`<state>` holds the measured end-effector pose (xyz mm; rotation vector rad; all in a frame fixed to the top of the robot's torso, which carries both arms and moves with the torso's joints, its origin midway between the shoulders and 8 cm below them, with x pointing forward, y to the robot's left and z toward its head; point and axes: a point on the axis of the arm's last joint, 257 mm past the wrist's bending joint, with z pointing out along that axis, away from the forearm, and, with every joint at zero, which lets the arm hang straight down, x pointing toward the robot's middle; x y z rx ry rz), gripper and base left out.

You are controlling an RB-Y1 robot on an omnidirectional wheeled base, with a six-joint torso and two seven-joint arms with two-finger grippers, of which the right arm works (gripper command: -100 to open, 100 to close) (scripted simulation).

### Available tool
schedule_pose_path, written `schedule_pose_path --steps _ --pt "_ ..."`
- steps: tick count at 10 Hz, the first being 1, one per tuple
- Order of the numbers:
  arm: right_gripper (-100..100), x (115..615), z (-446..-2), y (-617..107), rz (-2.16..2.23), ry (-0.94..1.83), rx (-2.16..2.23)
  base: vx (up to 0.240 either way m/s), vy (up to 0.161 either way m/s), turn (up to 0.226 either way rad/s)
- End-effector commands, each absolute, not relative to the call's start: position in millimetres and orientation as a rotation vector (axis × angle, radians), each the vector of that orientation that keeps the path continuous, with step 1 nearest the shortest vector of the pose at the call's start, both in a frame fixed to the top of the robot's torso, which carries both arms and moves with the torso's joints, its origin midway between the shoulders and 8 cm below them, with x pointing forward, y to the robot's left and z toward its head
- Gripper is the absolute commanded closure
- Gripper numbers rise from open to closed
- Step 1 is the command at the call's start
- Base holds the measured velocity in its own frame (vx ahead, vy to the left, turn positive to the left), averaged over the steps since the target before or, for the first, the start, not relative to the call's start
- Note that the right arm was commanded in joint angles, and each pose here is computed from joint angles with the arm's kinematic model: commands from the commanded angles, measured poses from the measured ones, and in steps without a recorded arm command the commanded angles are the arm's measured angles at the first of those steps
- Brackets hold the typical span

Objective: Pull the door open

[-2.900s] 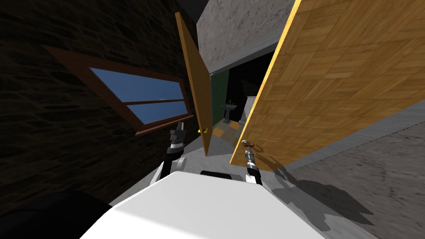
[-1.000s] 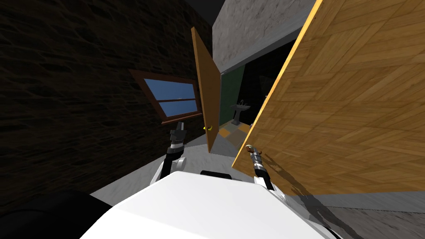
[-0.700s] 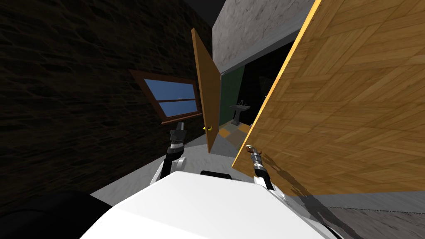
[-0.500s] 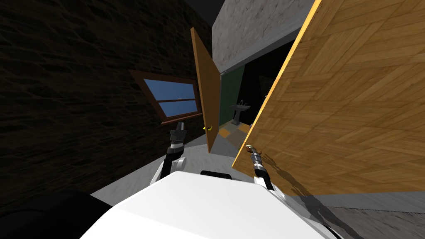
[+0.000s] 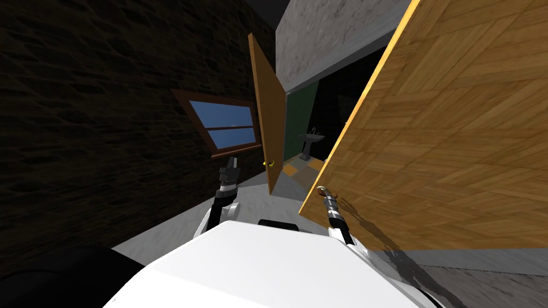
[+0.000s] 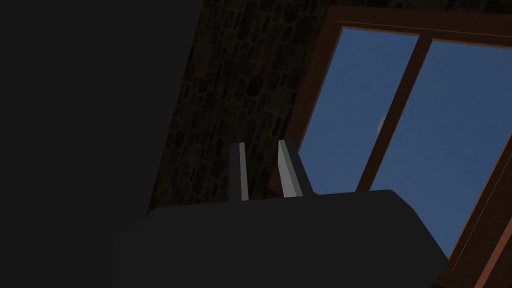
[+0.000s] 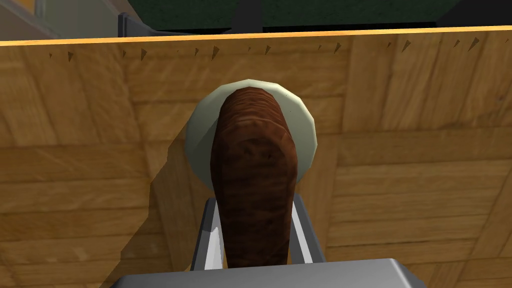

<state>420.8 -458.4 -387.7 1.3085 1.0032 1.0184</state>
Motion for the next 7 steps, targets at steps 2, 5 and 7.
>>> schedule_pose_path --steps 2,5,7 --pt "100 418 -392 -451 1.044 1.038 1.303 -0.206 -0.029 0.083" --pt "100 418 -391 -445 1.077 1.073 1.286 -0.227 -0.027 0.098" --pt "100 418 -391 -441 1.098 1.096 1.275 -0.215 -0.053 0.091"
